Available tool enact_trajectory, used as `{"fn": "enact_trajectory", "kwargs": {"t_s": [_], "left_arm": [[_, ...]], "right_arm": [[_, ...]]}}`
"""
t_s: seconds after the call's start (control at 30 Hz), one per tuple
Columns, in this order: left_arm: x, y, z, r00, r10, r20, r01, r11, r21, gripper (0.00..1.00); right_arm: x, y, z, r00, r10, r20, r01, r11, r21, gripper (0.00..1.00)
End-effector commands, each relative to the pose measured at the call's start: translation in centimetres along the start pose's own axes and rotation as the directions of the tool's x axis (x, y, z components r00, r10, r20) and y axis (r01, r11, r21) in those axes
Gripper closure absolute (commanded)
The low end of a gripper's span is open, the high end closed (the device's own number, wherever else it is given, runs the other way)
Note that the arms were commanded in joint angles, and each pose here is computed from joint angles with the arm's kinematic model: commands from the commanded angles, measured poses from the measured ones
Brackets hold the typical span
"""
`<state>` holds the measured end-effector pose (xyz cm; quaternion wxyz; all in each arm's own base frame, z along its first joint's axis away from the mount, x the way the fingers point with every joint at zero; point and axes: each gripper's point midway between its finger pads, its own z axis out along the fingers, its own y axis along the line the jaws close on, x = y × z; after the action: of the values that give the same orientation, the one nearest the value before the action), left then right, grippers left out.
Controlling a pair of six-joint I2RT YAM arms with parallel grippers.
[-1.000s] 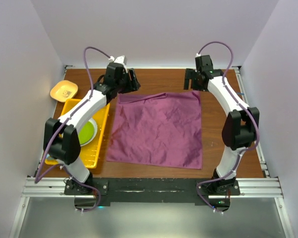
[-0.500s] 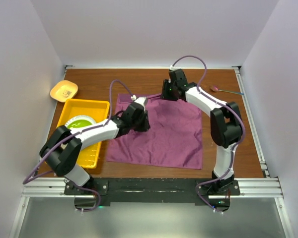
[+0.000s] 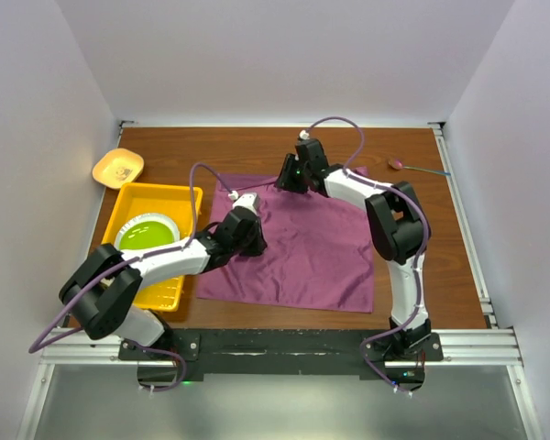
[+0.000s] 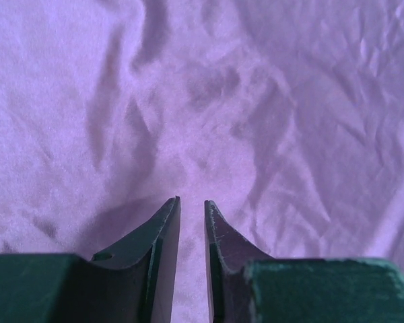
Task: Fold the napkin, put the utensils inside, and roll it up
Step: Flatten the napkin out
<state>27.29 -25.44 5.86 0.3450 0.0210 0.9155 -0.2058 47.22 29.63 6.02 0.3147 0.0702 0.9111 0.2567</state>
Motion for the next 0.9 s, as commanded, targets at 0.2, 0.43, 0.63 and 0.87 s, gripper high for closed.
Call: {"fn": "enact_trajectory", "kwargs": {"t_s": [0.2, 0.43, 0.63, 0.87], "left_arm": [[0.5, -0.4, 0.3, 0.999, -0.024, 0.028, 0.023, 0.999, 0.039, 0.77], [1.4, -0.3, 0.2, 1.0, -0.028, 0.006, 0.028, 0.998, 0.052, 0.78], [1.3, -0.3, -0.8, 0.999, -0.048, 0.023, 0.047, 0.997, 0.055, 0.78], [-5.7, -3.3, -4.9, 0.988, -0.048, 0.147, 0.035, 0.995, 0.09, 0.68]], "right_arm": [[-1.0, 2.9, 3.1, 0.993, 0.09, 0.073, -0.081, 0.991, -0.109, 0.6], [-4.3, 5.4, 5.2, 0.976, 0.144, 0.162, -0.109, 0.973, -0.206, 0.53], [-11.0, 9.4, 6.8, 0.948, 0.228, 0.22, -0.136, 0.92, -0.368, 0.44], [-18.5, 14.6, 0.2, 0.926, 0.196, 0.321, -0.028, 0.887, -0.46, 0.35]]}}
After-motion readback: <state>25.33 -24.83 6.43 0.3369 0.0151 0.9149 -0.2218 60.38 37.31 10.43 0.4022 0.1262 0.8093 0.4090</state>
